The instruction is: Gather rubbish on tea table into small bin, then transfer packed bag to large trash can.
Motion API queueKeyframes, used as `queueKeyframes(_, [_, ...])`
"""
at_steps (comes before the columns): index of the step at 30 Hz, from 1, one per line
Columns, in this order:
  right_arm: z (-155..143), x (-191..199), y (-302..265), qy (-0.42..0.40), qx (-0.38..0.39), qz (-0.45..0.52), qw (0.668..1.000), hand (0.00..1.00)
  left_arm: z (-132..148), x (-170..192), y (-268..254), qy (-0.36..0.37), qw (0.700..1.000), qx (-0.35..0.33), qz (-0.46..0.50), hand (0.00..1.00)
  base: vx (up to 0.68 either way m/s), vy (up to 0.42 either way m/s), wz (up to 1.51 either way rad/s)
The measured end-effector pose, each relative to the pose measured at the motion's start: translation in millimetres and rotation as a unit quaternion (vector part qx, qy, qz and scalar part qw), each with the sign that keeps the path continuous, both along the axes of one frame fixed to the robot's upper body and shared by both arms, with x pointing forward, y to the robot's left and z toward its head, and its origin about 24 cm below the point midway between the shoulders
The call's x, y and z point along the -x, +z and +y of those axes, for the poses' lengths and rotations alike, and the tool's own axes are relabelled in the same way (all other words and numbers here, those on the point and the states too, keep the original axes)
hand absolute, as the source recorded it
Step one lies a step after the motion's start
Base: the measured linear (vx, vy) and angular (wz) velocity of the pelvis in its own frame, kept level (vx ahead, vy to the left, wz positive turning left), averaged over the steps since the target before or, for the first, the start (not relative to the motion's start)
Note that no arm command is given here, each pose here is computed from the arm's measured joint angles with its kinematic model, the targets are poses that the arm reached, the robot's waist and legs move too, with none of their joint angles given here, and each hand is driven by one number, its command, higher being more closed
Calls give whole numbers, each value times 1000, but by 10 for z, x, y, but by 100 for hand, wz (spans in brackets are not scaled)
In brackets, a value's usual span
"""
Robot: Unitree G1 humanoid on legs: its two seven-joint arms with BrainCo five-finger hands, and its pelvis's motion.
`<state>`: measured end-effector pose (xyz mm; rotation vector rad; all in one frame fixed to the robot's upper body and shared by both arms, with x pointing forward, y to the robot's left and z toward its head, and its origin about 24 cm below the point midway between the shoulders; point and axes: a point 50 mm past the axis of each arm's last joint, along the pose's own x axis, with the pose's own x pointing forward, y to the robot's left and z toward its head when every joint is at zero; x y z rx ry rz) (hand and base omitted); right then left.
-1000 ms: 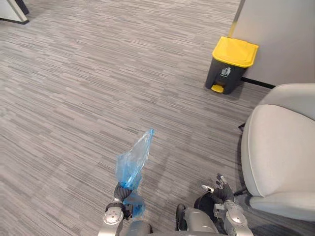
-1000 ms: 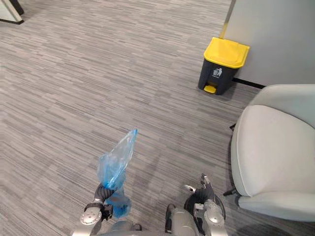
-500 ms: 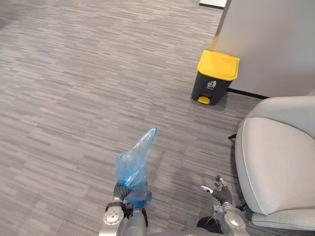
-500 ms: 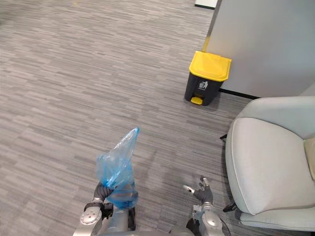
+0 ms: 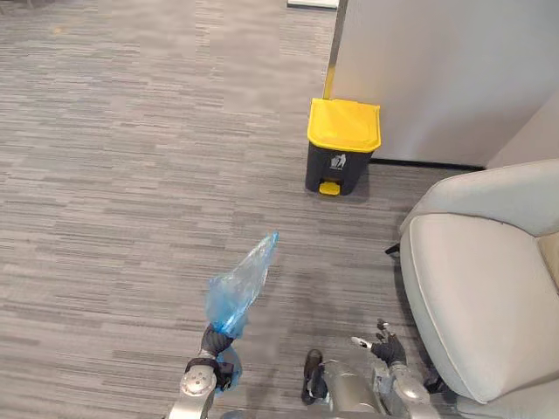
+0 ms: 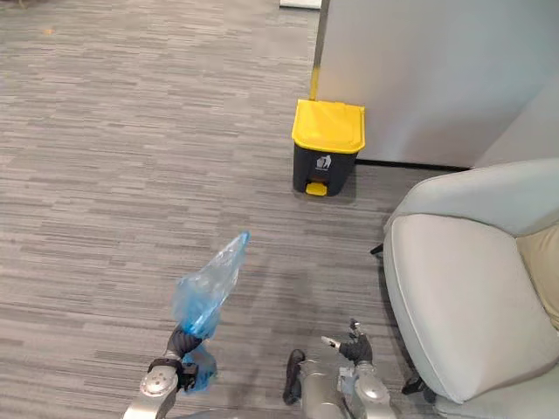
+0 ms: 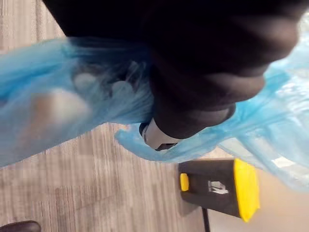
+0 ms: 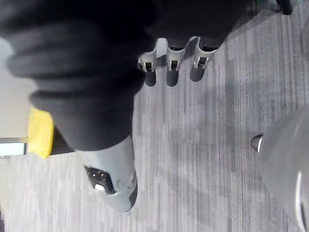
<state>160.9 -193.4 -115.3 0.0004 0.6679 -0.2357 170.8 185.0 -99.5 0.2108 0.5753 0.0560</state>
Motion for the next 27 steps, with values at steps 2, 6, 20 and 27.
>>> queueKeyframes(2, [-53, -21, 14, -6, 4, -1, 1000, 0, -17, -36, -1, 4, 1000, 4, -1, 100, 400, -130, 3])
queueKeyframes(6, [-66, 55, 35, -13, 5, -7, 1000, 0, -144, -49, 15, 18, 999, 32, -12, 100, 357, -107, 1])
queueKeyframes(20, [89, 103, 31, -28, -22, -12, 999, 0, -150, 103, -33, 37, 998, 43, 3, 100, 271, 182, -46])
queueKeyframes(27, [117, 104, 26, -23, -24, -11, 999, 0, -185, 123, -41, 9, 999, 34, 8, 100, 290, 116, -28])
